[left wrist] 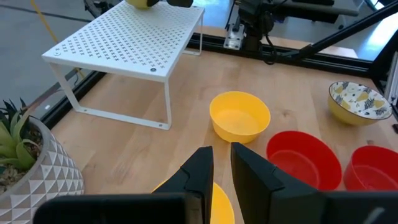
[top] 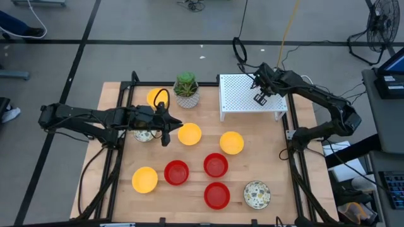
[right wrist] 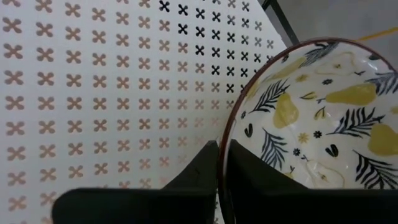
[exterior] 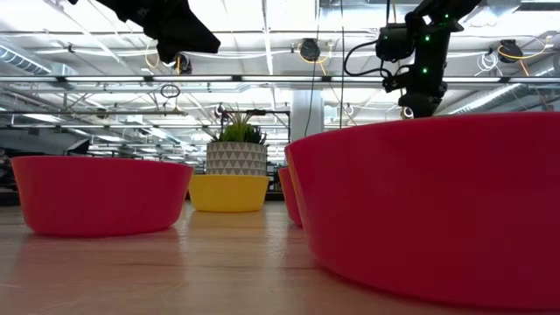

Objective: Pick & Place Mini bowls
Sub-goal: Put the white and yellow bowl on the shelf, then put the yellow bowl on the shelf

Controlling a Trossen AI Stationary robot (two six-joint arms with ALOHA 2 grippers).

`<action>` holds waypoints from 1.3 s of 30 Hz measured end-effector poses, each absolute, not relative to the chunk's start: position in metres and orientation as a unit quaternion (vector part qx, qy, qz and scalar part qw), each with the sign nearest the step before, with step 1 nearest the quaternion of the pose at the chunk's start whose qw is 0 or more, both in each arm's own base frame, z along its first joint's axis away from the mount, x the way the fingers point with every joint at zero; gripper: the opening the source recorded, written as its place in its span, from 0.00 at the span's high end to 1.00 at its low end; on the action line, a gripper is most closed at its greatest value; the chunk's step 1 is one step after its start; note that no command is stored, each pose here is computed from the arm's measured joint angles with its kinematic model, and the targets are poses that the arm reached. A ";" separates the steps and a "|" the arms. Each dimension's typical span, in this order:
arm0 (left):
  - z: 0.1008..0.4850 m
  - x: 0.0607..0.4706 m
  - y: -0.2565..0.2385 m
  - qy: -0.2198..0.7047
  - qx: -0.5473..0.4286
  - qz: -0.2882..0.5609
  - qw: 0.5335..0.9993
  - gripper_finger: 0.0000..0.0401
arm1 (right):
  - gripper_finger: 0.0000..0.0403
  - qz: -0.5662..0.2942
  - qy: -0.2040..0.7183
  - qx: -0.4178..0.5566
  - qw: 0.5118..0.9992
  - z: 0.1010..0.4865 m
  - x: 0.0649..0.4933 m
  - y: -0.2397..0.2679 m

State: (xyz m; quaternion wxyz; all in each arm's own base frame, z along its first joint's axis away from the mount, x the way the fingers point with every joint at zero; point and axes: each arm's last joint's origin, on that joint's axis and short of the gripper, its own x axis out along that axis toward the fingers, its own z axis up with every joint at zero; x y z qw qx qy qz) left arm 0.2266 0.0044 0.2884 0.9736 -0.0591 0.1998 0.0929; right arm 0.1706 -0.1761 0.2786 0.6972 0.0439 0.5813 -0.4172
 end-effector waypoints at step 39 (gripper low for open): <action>0.284 0.224 0.004 0.222 -0.105 0.104 0.964 0.84 | 0.70 0.085 0.337 0.199 0.916 0.311 0.205 -0.023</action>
